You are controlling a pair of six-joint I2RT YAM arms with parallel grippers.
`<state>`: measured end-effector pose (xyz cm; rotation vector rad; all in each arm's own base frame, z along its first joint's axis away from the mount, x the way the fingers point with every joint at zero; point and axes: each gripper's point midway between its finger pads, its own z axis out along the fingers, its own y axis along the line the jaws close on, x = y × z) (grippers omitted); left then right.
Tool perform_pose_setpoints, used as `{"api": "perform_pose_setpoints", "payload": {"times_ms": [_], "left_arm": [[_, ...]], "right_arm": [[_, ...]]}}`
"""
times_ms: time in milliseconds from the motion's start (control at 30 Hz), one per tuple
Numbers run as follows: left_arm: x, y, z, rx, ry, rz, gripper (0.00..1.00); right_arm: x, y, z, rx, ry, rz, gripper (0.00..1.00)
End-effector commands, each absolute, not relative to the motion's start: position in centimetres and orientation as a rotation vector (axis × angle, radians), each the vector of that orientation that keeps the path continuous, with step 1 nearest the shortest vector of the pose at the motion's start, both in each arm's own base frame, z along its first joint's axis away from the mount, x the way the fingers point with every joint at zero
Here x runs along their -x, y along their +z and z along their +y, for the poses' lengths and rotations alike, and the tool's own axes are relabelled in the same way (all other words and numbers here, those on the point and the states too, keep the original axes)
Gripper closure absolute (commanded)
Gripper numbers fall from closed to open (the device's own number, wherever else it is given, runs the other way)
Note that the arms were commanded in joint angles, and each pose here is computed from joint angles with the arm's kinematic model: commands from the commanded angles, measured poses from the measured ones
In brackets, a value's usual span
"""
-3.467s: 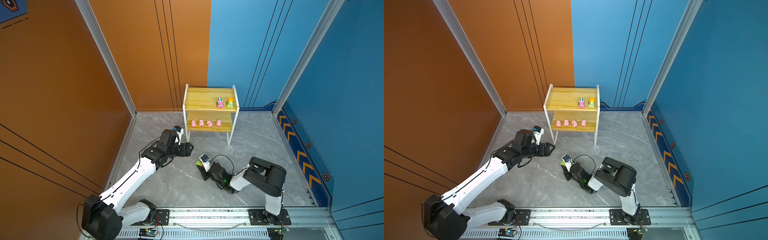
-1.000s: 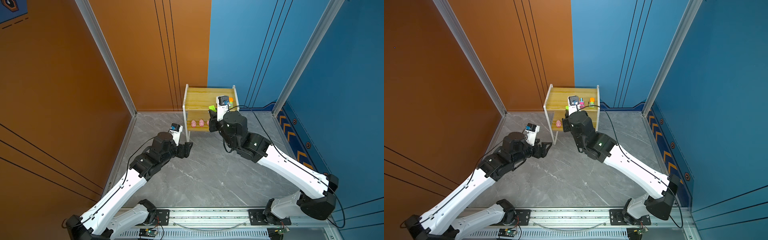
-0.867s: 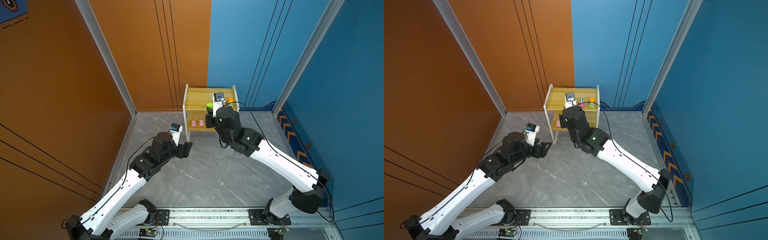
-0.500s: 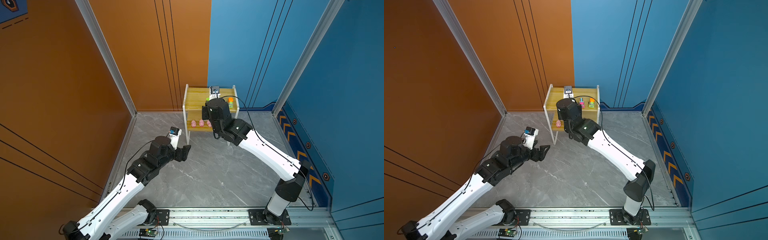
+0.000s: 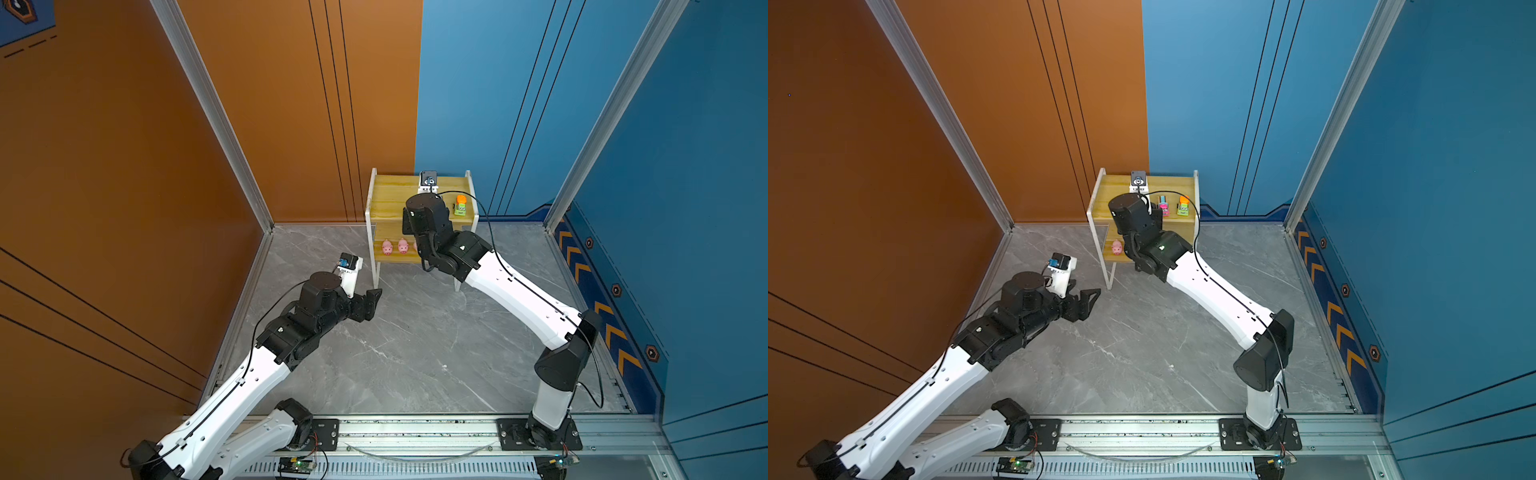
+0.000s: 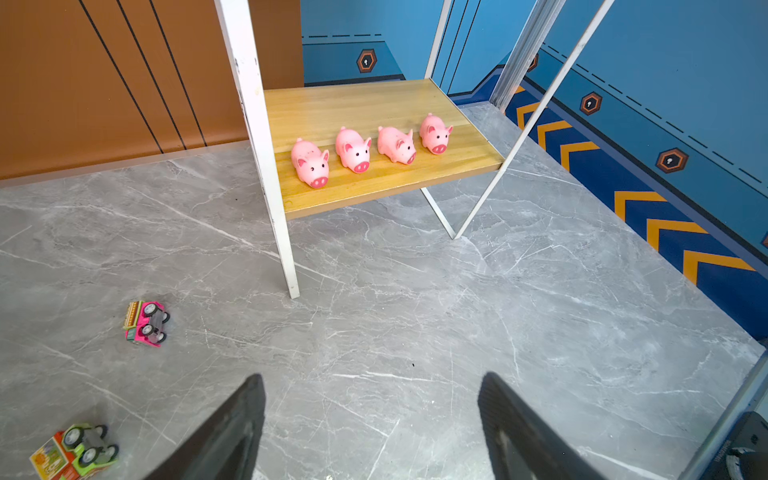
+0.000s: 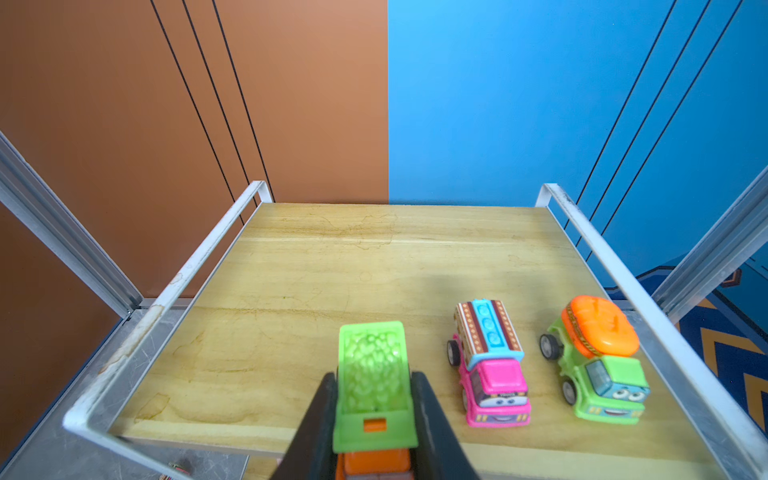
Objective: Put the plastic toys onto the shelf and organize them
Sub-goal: 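Carry the dump truck over the top tier and lower it beside the bus, then open the right gripper and withdraw while the left gripper reaches toward the box truck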
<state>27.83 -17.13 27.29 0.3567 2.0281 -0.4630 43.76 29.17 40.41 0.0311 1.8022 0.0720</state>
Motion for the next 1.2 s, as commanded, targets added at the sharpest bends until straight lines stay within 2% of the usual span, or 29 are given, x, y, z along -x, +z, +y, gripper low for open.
{"api": "perform_pose_setpoints", "payload": {"times_ms": [0, 633, 700, 1000, 1167], "left_arm": [[-27.9, 27.0, -17.3, -0.353, -0.488, 2.031, 0.18], [-28.3, 26.5, -17.3, -0.343, -0.496, 2.051, 0.18], [-28.3, 26.5, -17.3, -0.34, -0.494, 2.052, 0.18], [-28.4, 26.4, -17.2, -0.331, -0.497, 2.056, 0.18], [-28.7, 26.2, -16.9, -0.311, -0.497, 2.068, 0.18]], "right_arm": [[-44.5, 40.3, 28.5, -0.092, 0.05, 1.802, 0.77], [-47.6, 37.4, 28.1, -0.132, -0.029, 1.849, 0.74], [-47.7, 37.4, 28.1, -0.132, -0.025, 1.849, 0.71], [-47.3, 39.2, 28.5, -0.12, 0.027, 1.817, 0.43], [-46.4, 41.8, 28.8, -0.095, 0.062, 1.77, 0.38]]}}
